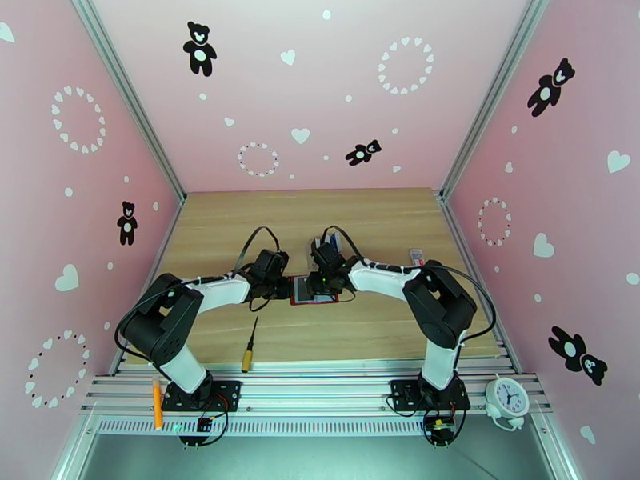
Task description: Put the credit cards into the card holder
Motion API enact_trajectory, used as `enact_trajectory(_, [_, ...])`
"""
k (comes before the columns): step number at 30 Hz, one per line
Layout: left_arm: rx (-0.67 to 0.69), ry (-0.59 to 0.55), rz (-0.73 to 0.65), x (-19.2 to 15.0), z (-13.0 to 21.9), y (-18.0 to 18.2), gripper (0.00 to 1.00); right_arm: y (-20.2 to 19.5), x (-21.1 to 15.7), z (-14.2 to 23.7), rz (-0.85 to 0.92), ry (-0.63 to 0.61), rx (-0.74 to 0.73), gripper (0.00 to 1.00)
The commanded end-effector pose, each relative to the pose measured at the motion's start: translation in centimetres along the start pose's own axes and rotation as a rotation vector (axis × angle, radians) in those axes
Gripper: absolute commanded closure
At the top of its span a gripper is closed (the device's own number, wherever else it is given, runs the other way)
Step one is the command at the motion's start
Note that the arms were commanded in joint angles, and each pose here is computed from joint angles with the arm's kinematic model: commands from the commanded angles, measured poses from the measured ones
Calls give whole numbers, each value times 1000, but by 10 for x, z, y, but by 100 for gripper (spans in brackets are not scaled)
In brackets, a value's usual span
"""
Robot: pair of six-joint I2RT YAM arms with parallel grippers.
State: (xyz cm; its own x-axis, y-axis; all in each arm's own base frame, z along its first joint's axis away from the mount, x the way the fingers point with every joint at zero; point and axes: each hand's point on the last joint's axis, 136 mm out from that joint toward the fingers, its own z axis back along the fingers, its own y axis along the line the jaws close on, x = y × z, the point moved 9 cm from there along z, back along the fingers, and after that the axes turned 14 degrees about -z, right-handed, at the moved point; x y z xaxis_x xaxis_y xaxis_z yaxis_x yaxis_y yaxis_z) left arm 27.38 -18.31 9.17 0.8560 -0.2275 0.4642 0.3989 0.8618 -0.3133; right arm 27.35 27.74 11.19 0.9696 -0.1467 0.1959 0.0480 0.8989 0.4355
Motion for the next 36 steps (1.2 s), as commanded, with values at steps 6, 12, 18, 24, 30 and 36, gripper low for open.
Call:
enact_trajectory(6, [19,47,12,-5,-6,1,90,8,7,-8,26,5,-26,67])
enact_trajectory(12, [27,48,15,-5,-5,3,90,9,9,-14,24,11,-30,68])
enact_trajectory(18, [34,51,20,-5,-6,4,93,10,9,-17,23,21,-23,67])
enact_trajectory(24, [40,54,25,-5,-6,7,94,17,8,-18,36,35,-11,67])
enact_trajectory(30, [37,55,29,-4,-7,7,94,22,6,-19,48,41,-9,67])
enact_trajectory(36, [46,67,31,-6,-9,10,93,31,2,-23,65,53,2,68])
